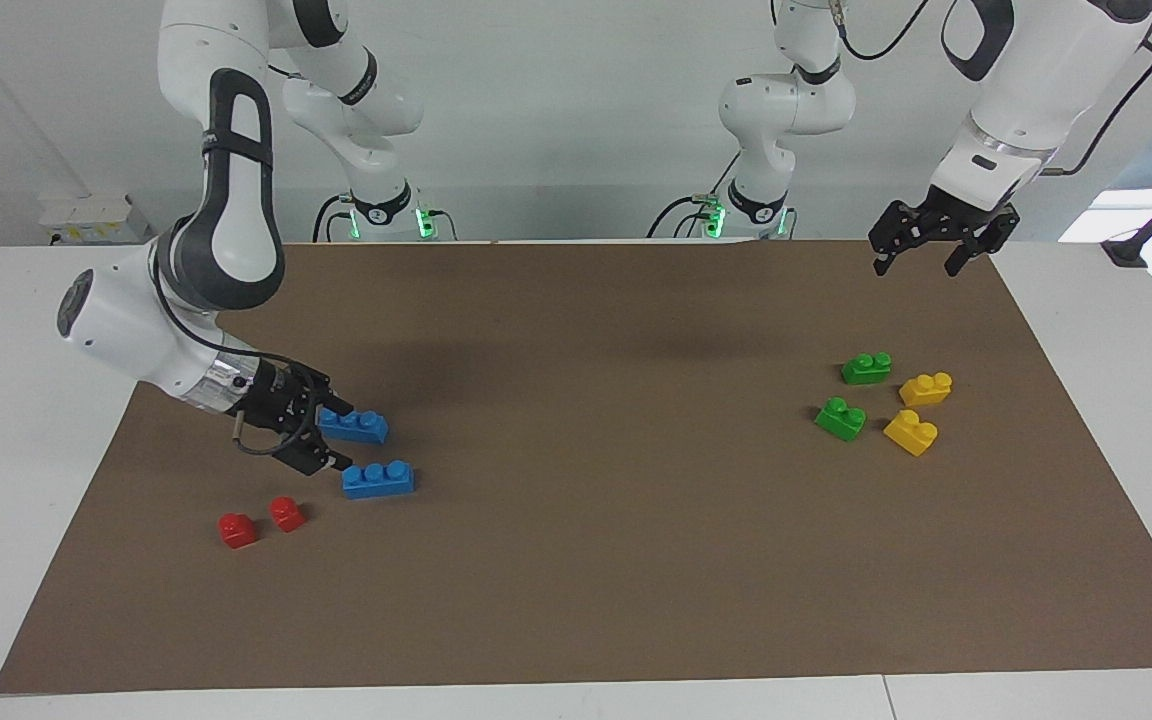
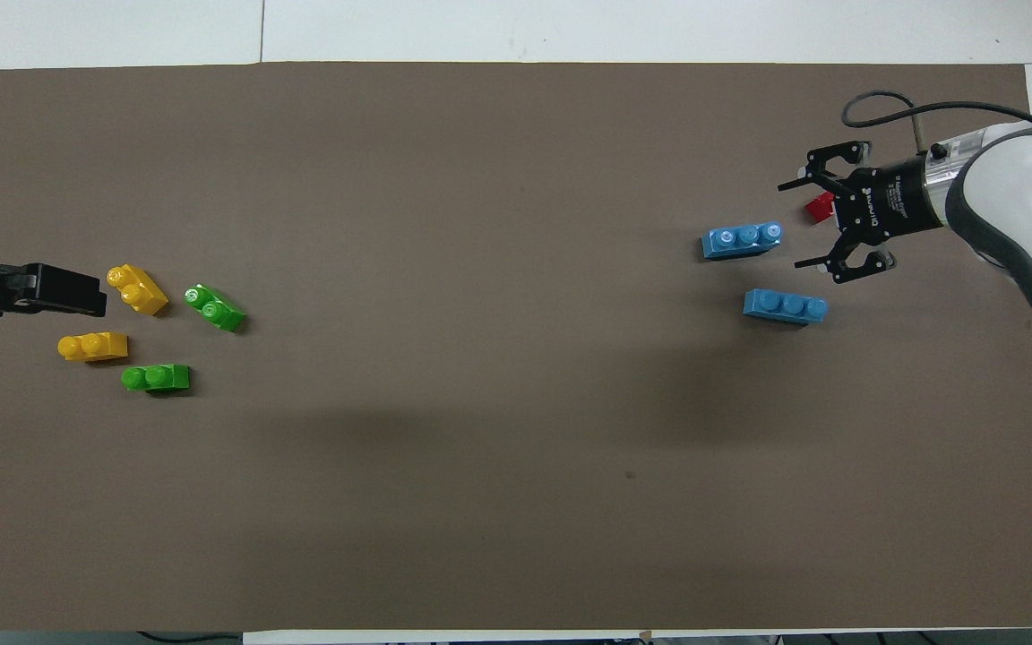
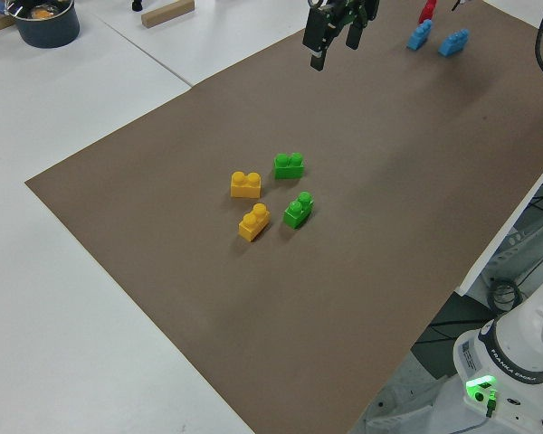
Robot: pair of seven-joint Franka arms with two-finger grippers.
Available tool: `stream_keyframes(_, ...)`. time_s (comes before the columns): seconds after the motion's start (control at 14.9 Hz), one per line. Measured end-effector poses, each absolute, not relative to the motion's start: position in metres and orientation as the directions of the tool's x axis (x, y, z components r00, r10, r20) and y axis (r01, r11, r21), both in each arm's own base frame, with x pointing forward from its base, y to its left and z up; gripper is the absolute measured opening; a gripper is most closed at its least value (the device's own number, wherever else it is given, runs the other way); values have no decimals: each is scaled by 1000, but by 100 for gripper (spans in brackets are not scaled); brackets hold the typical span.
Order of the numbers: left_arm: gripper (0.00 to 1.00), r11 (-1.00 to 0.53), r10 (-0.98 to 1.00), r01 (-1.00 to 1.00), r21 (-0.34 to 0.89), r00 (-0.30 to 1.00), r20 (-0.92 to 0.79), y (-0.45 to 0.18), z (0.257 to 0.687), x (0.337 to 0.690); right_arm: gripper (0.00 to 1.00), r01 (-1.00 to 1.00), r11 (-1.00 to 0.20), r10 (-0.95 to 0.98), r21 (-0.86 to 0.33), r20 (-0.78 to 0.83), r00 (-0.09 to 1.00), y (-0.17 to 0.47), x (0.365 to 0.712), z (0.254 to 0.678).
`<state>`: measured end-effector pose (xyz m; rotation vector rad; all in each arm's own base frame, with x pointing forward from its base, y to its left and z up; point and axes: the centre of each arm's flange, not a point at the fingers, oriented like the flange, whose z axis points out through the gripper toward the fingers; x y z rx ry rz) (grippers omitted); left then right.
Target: Remove green block with left arm and hold with right
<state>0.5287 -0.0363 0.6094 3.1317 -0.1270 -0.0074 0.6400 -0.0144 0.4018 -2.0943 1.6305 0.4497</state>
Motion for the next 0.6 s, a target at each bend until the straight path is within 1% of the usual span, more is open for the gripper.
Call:
stream_keyframes(0.34,100,-997,-71,-71,7,997,1,-36,612,529,100,-945,-299,-829,-133,-454,326,-9,619,453)
stream_keyframes(0.47,100,-998,-70,-70,7,998,3,-37,613,529,100,-918,-370,-826,-145,-400,396,-7,610,476)
stream_keyframes(0.6,100,-998,-70,-70,7,998,3,-37,613,529,100,-868,-467,-793,-170,-353,496,-4,600,498)
